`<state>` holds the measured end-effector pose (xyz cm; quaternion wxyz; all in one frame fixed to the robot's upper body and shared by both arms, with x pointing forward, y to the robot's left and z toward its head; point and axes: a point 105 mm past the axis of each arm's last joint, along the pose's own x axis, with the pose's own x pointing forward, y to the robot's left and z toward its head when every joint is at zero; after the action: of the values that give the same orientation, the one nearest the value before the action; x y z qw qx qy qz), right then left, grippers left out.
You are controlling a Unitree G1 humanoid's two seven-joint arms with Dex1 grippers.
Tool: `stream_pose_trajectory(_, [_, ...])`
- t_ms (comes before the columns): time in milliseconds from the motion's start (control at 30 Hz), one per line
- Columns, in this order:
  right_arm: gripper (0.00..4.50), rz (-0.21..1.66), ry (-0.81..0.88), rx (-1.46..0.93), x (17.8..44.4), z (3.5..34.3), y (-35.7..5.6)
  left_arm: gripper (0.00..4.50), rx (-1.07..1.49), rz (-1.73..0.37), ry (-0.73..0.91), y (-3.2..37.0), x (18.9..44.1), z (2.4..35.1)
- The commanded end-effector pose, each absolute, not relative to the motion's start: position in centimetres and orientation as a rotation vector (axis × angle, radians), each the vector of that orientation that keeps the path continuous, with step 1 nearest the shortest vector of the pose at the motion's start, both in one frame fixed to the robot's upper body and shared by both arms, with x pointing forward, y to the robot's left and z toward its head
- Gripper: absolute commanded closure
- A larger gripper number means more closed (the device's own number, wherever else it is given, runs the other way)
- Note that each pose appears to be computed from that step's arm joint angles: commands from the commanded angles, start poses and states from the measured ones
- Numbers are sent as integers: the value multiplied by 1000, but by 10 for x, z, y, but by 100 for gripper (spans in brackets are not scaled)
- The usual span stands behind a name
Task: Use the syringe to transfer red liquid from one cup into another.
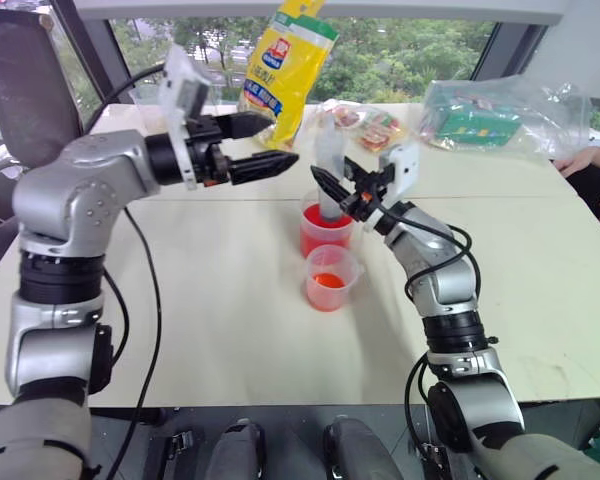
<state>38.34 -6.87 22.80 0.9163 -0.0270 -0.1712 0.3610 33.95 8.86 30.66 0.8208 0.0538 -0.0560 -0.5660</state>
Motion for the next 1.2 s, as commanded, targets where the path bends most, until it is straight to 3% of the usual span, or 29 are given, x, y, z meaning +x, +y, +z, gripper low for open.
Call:
stream_pose_trajectory(33, [309,746,-417,-75,377,241,-68,0,142,-1239,-166,80,338,318])
stream_pose_trajectory(600, [309,789,-434,-113,366,244,-60,0,108,-1358,-135,44,349,307])
stream_pose_trajectory(733, [309,793,-430,-119,364,243,-60,129,100,-1360,-133,39,354,305])
stream_pose_trajectory(933, [309,797,-421,-125,363,241,-60,435,96,-1360,-138,38,355,305])
stream_pose_trajectory(1200, [309,808,-377,-108,365,232,-60,444,103,-1351,-194,40,353,324])
